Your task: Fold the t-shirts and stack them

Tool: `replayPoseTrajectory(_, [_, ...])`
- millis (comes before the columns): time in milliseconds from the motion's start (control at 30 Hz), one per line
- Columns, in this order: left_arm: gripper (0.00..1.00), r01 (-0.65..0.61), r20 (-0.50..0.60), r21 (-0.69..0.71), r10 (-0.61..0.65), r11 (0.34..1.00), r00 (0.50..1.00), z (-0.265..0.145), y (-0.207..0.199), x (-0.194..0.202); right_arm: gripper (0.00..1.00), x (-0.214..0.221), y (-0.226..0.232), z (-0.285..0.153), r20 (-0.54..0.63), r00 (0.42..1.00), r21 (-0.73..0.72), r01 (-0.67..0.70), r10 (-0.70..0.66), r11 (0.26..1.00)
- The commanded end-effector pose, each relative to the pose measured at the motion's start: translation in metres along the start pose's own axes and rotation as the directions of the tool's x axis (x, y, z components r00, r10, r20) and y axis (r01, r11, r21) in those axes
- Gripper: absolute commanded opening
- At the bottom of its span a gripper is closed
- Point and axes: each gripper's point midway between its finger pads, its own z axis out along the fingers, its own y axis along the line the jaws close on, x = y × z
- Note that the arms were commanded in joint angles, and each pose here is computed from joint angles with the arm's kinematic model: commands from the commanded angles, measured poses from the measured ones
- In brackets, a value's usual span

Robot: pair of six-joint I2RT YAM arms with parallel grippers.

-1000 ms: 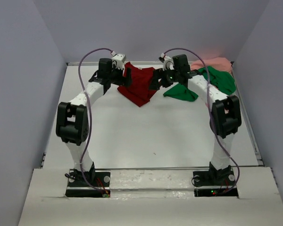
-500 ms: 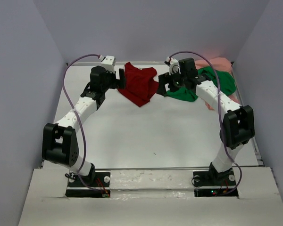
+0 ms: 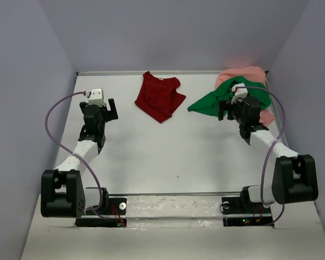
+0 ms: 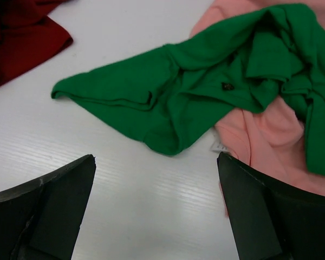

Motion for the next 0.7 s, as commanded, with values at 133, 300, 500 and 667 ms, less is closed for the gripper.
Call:
replayPoseTrajectory(133, [0.99,0.105,0.214,-0.002,-0.102,0.994,0.971,-0.001,0.001,-0.025,1.00,0.025,-0.016,0.005,0.156,0.985,-0.013,-0.071,0.072,0.997])
replayPoseTrajectory(300, [0.99,0.122,0.212,-0.045,-0.110,0.992,0.971,0.004,0.009,-0.010,1.00,0.038,-0.029,-0.002,0.233,0.969,0.026,-0.092,0.083,0.995])
replayPoseTrajectory(500, [0.99,0.141,0.223,-0.071,-0.123,0.987,0.967,0.001,0.015,0.002,0.81,0.046,-0.053,-0.009,0.283,0.952,0.170,-0.167,0.114,0.971])
replayPoseTrajectory(667, [0.99,0.145,0.256,-0.128,-0.108,0.981,0.961,-0.003,0.027,0.005,0.82,0.050,-0.058,-0.019,0.334,0.929,0.204,-0.236,0.159,0.950])
